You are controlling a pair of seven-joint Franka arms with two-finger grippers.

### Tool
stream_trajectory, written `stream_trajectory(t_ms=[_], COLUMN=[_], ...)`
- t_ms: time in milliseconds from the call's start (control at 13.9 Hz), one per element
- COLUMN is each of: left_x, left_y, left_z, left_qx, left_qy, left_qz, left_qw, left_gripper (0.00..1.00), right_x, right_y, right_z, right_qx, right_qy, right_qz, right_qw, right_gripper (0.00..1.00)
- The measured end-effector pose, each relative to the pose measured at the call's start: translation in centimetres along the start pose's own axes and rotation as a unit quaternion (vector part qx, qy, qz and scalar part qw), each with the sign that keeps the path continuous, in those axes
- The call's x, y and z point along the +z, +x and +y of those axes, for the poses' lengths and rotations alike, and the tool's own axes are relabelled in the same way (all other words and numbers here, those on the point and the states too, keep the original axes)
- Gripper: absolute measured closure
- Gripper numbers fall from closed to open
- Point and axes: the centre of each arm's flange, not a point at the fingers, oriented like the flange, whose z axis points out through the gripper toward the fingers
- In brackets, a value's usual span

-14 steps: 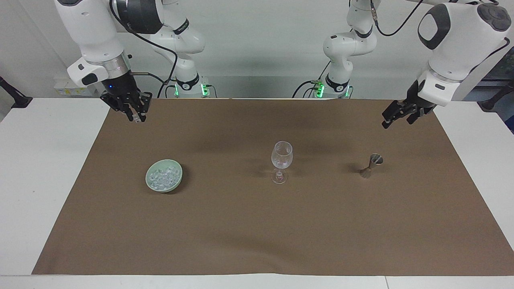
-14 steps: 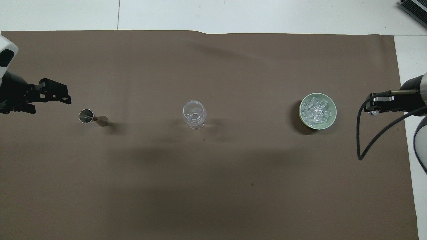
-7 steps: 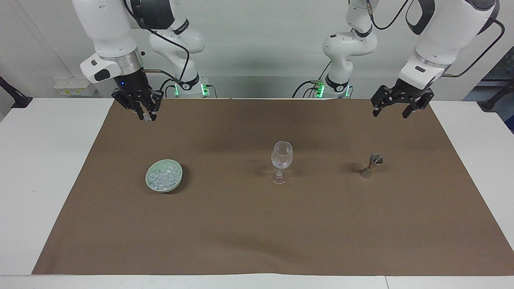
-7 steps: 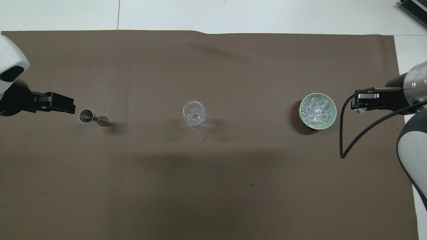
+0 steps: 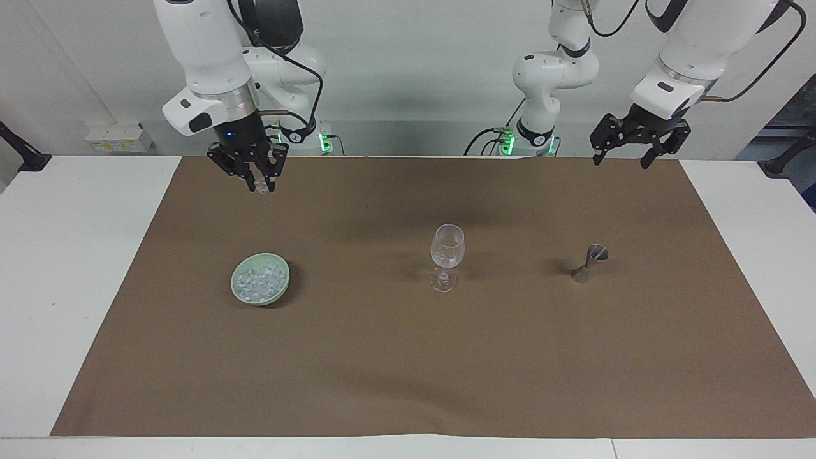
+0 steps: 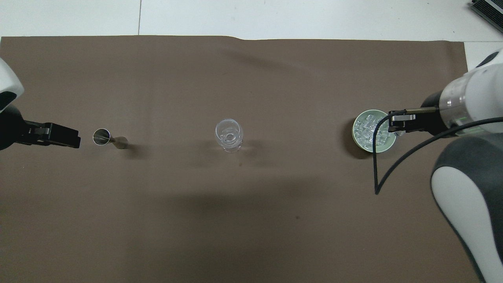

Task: Pour wine and add ice with both arms
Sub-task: 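Carry the ice with the right gripper over the clear cup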

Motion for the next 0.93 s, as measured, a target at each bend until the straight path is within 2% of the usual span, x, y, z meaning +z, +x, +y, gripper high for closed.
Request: stream_trajectory(t_ms=[359,645,932], left_x=[0.4,0.3,-0.2], left_y=[0.0,0.0,-0.3], left_z=[-0.4,-1.2,-1.5], left_qx=[0.029,0.033,0.029], left_qy=[0.003,0.002,0.003], left_qz=[-0.005,-0.004,0.001], left_qw=[1.0,0.999,1.0], left_gripper=[0.0,0.0,0.0], right_x=[0.4,-0.1,-0.3], right_y=[-0.6,-1.3,-1.2], right_z=[-4.4,-7.3,-11.0], right_qx=[0.013,0.071,0.16], right_qy=[0.007,0.043,0.079], right_qz=[-0.005,-0.014,-0.035], right_qw=[1.0,0.996,0.983], right_gripper=[0.67,0.67,0.67])
